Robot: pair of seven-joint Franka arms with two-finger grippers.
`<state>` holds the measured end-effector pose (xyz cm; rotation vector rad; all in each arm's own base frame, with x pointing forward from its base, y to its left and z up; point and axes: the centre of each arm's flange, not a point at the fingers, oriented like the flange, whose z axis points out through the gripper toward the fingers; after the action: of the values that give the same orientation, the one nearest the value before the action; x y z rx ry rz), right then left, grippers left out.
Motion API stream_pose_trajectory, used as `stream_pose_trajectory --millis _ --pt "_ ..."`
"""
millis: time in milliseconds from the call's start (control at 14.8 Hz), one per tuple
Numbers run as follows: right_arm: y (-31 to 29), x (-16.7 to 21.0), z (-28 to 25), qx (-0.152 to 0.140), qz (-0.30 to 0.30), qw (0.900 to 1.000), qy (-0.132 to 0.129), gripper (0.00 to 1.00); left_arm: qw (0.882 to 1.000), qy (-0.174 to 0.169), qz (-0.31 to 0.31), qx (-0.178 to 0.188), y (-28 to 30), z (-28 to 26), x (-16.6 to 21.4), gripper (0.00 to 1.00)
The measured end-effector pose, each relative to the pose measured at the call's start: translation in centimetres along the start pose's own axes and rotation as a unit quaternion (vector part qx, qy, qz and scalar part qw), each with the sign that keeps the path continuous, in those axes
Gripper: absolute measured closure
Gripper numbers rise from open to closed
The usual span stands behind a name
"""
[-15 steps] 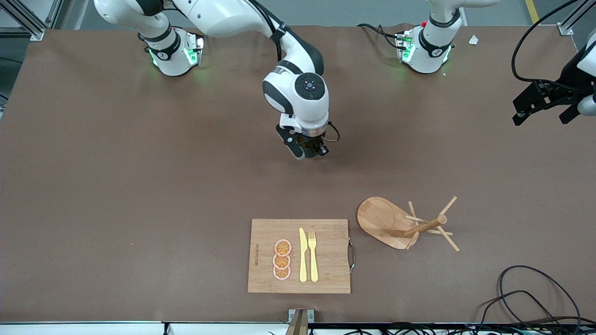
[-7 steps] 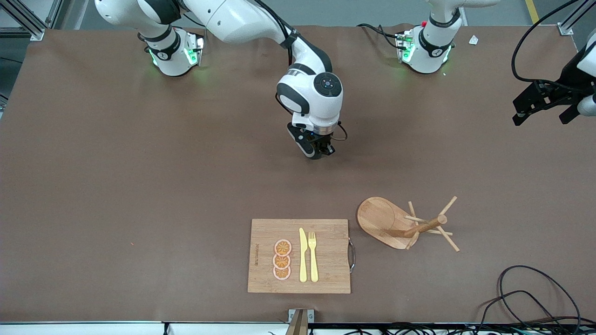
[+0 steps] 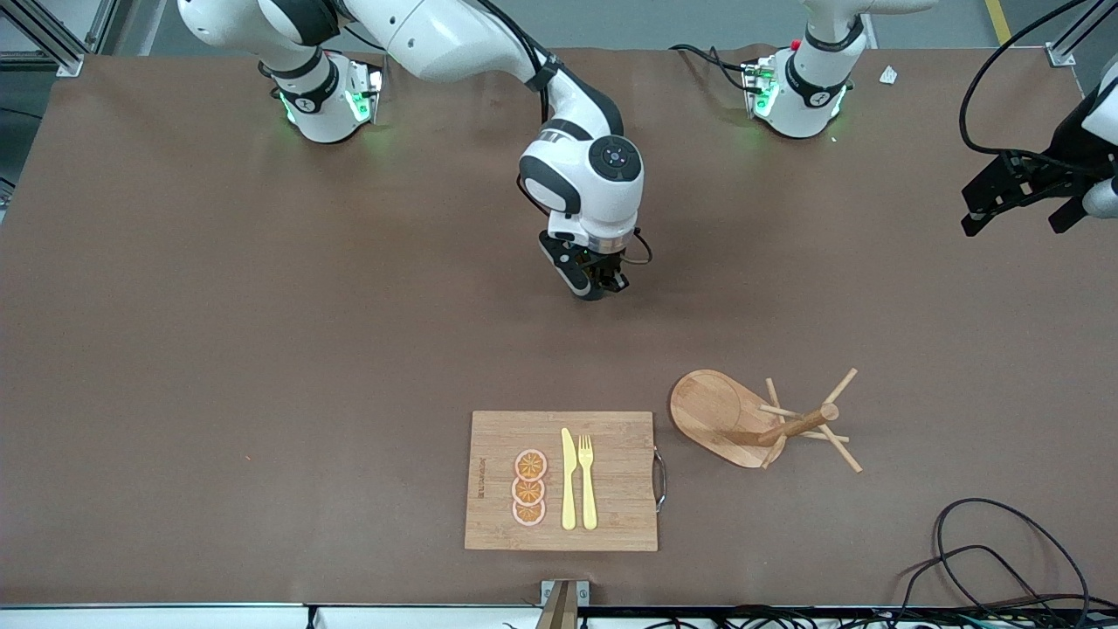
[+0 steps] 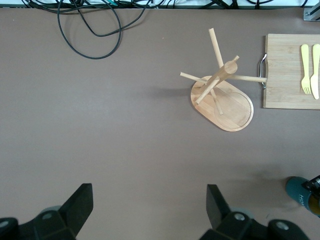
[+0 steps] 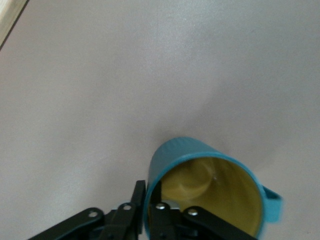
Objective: Pass cup and hang on rack
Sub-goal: 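Hold the mug with the right gripper while the left gripper approaches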
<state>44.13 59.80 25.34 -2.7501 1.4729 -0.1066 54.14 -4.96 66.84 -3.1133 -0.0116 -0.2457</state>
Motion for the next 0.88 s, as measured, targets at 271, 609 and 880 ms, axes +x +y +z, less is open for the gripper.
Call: stream_pose_trajectory --millis 271,609,880 --pt "0.0 0.0 0.0 0.0 0.0 1.0 0.0 0.46 1.0 -0.004 0.0 0.0 0.0 0.1 -0.1 0.0" --pt "0.0 0.0 -0.1 0.001 0.0 1.0 0.0 0.01 1.0 -0.024 0.0 0.002 0.0 1.2 0.0 0.0" --pt "-0.3 0.0 -0.5 0.005 0.001 1.0 -0.001 0.0 0.999 -0.044 0.001 0.004 0.1 2.6 0.2 0.0"
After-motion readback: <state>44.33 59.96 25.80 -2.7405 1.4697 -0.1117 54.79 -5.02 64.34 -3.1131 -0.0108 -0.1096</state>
